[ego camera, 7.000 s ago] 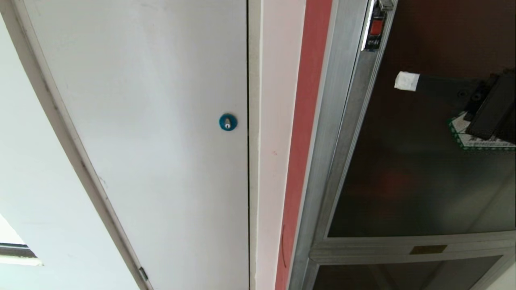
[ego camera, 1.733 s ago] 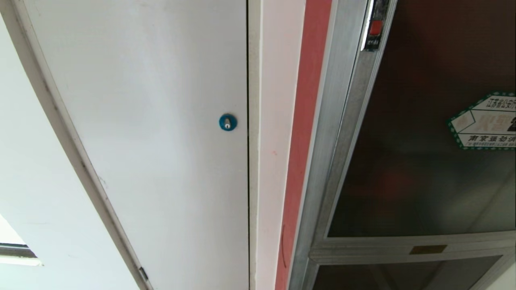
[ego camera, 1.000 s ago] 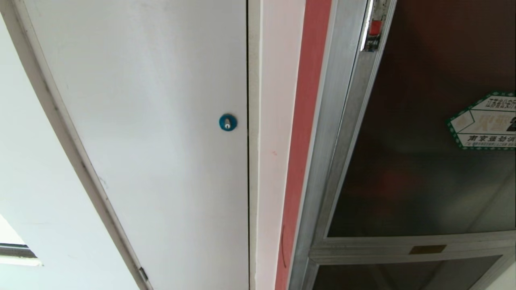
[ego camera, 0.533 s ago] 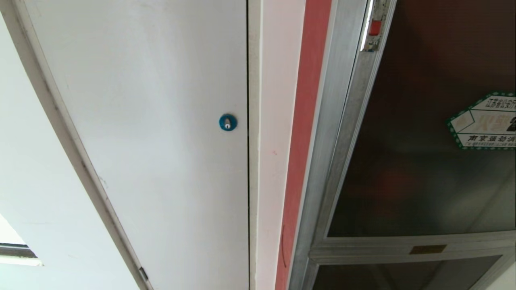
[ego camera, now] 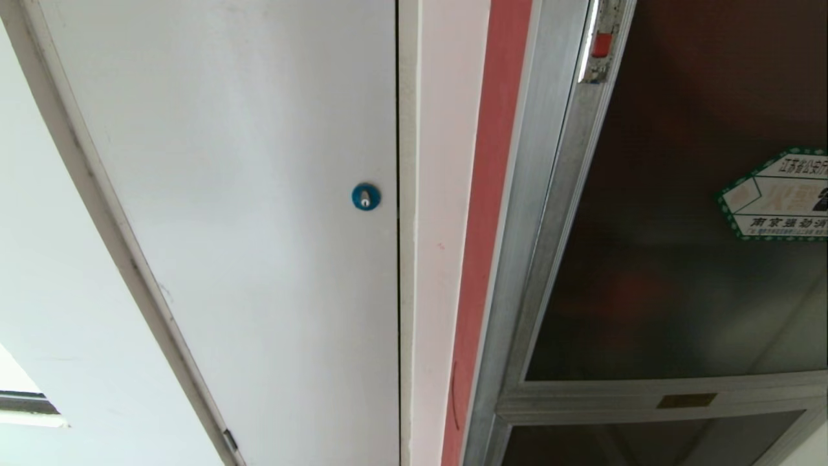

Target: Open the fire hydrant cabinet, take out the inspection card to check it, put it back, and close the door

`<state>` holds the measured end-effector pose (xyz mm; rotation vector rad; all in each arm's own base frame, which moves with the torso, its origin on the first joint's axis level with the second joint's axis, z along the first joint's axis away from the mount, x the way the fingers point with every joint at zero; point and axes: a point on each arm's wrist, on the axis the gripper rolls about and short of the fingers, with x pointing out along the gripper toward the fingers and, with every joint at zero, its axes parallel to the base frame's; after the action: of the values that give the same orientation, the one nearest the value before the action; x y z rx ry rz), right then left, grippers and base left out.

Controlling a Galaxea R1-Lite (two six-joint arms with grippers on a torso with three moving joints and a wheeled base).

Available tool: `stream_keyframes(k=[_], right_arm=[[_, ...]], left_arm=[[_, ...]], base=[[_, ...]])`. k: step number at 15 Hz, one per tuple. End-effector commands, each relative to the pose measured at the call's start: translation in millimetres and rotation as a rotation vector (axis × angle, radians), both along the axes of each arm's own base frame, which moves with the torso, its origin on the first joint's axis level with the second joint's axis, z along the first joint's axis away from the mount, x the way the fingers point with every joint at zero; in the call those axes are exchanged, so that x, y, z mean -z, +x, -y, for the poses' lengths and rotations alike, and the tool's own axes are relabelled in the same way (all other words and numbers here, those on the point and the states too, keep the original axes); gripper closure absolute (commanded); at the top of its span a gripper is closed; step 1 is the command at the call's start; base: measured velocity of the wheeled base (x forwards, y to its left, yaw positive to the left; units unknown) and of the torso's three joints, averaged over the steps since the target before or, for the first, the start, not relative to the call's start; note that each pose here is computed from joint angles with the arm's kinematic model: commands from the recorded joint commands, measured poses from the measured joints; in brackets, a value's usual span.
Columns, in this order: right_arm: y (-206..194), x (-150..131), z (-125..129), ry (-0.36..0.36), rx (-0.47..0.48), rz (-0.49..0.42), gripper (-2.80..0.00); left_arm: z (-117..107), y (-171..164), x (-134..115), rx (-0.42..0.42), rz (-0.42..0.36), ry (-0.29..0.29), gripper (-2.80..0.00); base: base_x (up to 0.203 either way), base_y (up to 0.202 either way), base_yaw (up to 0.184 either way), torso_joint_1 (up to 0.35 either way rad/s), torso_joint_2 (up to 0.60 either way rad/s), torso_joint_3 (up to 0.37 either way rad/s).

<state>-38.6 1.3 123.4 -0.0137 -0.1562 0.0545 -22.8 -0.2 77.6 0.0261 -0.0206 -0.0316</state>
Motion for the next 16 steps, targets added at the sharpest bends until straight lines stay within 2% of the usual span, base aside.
stream_keyframes(k=[1, 5, 11, 13, 16], right_arm=[[6.5, 17.9, 0.1, -0.002, 0.006, -0.032, 0.00], [15.5, 38.5, 0.8, -0.017, 0.035, -0.059, 0.00], [16.0, 47.8, 1.3, -0.002, 0.056, -0.150, 0.00], [15.9, 47.3, 1.3, 0.029, 0.053, -0.148, 0.00], [15.9, 47.2, 1.3, 0.032, 0.053, -0.148, 0.00]], left_arm=[[0.0, 0.9, 3.4, 0.000, -0.012, 0.000, 0.00], [0.0, 0.9, 3.3, 0.000, -0.011, 0.000, 0.00], [0.0, 1.0, 3.3, 0.000, -0.013, 0.000, 0.00], [0.0, 1.0, 3.4, 0.000, -0.013, 0.000, 0.00], [0.0, 0.9, 3.5, 0.000, -0.013, 0.000, 0.00]], base=[[0.000, 0.000, 0.000, 0.000, 0.00, 0.000], [0.000, 0.000, 0.000, 0.000, 0.00, 0.000], [0.000, 0.000, 0.000, 0.000, 0.00, 0.000], [0.000, 0.000, 0.000, 0.000, 0.00, 0.000], [0.000, 0.000, 0.000, 0.000, 0.00, 0.000]])
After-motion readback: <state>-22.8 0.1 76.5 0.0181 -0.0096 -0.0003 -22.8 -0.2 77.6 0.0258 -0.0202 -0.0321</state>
